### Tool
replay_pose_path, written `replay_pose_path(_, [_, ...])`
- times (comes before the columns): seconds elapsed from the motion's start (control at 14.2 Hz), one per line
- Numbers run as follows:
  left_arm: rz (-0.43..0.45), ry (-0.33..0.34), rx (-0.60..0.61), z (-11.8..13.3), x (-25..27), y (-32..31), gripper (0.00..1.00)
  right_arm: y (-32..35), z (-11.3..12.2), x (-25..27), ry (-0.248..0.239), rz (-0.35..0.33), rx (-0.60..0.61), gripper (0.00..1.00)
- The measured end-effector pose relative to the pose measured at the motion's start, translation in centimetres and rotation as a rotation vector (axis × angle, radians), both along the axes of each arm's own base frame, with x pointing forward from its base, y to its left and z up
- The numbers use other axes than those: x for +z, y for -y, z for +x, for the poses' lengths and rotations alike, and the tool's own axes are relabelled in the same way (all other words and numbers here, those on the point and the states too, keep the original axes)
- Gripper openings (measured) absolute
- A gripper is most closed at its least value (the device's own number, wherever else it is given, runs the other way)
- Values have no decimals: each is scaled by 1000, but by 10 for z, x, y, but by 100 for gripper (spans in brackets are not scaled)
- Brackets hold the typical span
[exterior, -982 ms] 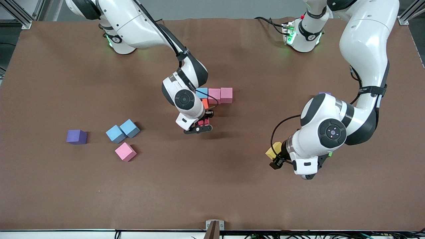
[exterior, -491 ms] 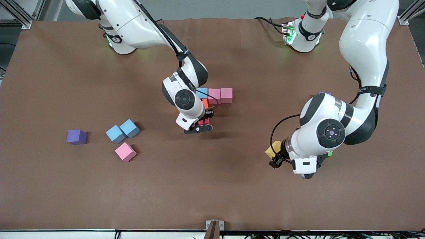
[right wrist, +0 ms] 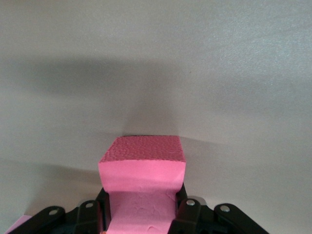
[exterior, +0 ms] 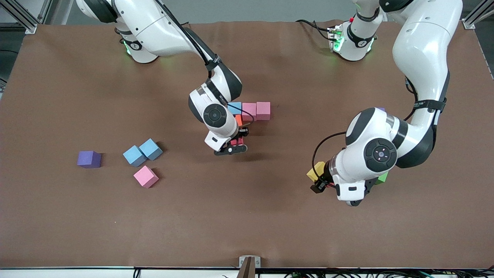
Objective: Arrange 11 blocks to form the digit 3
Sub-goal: 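Lower the red cube under the orange cube and open the right gripper, then move the right gripper to the light pink cube while the left gripper carries yellow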
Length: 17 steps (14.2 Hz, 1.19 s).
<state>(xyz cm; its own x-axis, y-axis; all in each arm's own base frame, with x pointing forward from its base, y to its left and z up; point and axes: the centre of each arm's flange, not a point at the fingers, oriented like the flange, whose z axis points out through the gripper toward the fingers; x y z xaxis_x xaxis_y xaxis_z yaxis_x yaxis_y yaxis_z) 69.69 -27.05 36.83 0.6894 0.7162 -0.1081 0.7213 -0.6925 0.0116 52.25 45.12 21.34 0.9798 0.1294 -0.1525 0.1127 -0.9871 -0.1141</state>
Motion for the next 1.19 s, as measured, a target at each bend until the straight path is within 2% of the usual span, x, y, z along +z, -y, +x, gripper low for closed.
replay_pose_path(0.14, [1,-7,-41,-4,-5,4,62,0,0,0,0,0,0,52])
replay_pose_path(0.21, [1,-9,-54,-5,-7,6,62,0,0,0,-2,-1,1,56])
replay_pose_path(0.49, [-18,11,-101,-6,-5,12,62,-1,-2,0,-4,-1,2,95])
replay_pose_path(0.56, [-24,17,-109,-6,-4,15,62,-1,-1,1,-3,0,2,100])
replay_pose_path(0.77, [-35,24,-155,-9,-5,22,62,-2,2,16,18,15,1,100])
replay_pose_path(0.98, [-36,22,-198,-11,-8,23,62,2,13,57,33,23,-5,100])
replay_pose_path(1.19, [-37,23,-222,-11,-9,23,62,35,49,108,48,12,-60,100])
